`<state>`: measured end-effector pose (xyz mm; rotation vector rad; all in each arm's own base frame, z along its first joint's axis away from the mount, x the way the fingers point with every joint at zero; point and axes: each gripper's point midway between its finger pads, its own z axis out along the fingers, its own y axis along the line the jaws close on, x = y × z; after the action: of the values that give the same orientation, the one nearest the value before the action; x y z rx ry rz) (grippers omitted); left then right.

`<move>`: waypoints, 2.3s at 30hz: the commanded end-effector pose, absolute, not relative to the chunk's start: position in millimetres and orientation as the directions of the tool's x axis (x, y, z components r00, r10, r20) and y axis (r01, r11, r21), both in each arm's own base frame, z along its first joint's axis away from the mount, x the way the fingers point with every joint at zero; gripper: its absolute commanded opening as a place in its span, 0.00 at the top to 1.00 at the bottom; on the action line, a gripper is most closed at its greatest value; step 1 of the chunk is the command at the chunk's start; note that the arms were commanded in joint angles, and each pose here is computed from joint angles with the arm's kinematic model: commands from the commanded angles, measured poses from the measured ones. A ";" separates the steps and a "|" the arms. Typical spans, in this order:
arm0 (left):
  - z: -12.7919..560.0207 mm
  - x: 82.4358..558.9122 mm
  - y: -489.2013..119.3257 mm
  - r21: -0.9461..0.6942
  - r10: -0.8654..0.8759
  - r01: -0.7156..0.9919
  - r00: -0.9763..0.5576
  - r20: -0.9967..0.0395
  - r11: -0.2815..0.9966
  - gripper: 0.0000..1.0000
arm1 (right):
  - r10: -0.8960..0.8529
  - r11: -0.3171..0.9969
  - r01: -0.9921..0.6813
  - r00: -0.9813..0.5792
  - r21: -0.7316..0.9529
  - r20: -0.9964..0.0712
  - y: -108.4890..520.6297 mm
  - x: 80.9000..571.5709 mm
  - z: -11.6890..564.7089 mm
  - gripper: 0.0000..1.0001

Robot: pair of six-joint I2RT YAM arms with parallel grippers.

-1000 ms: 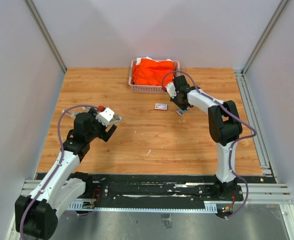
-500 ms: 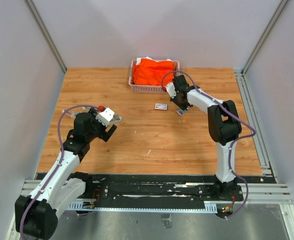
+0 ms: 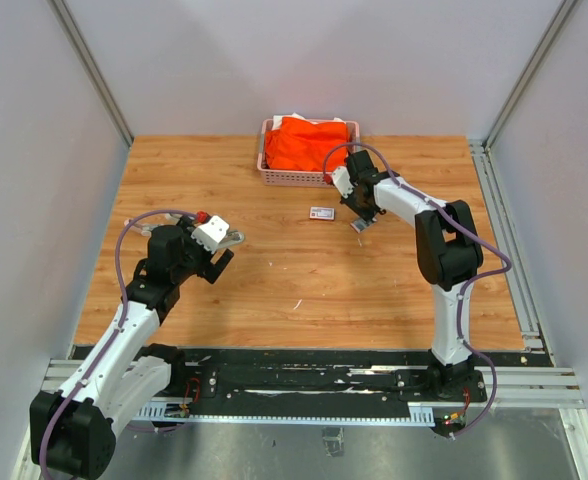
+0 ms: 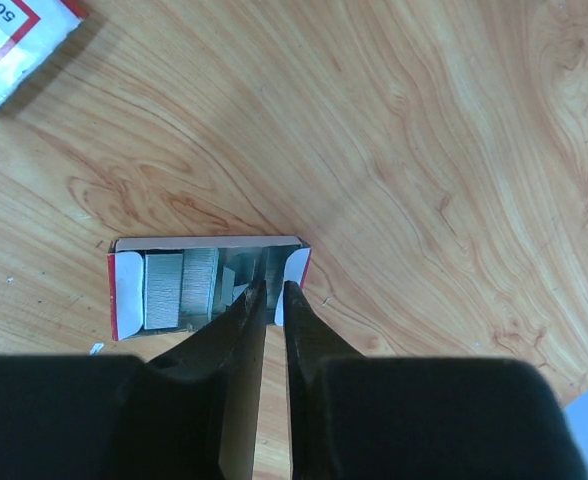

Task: Unload the staples from the stapler
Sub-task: Adjust the staple in the staple box.

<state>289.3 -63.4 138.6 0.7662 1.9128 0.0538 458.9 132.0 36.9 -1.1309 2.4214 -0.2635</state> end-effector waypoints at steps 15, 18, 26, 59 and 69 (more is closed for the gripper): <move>141.0 294.0 -63.3 0.375 0.529 0.472 -0.251 -0.810 0.798 0.02 | -0.756 0.648 -0.687 -0.529 -0.328 -0.386 150.1 457.7 66.6 0.86; 140.5 294.0 -63.1 0.375 0.530 0.472 -0.253 -0.809 0.798 0.02 | -0.756 0.650 -0.676 -0.527 -0.348 -0.389 147.7 460.6 72.8 0.86; 141.0 294.1 -63.1 0.377 0.531 0.472 -0.251 -0.810 0.797 0.02 | -0.753 0.645 -0.694 -0.507 -0.320 -0.420 154.2 458.6 79.0 0.86; 141.7 293.8 -62.7 0.379 0.532 0.470 -0.248 -0.810 0.797 0.02 | -0.744 0.664 -0.684 -0.562 -0.303 -0.360 149.5 458.3 43.9 0.83; 140.9 293.8 -62.8 0.378 0.532 0.471 -0.250 -0.809 0.797 0.02 | -0.732 0.672 -0.684 -0.558 -0.282 -0.391 155.1 457.3 48.1 0.79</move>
<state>289.6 -62.7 135.9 0.7672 1.9229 0.0568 455.0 145.4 42.2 -1.1141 2.4256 -0.1545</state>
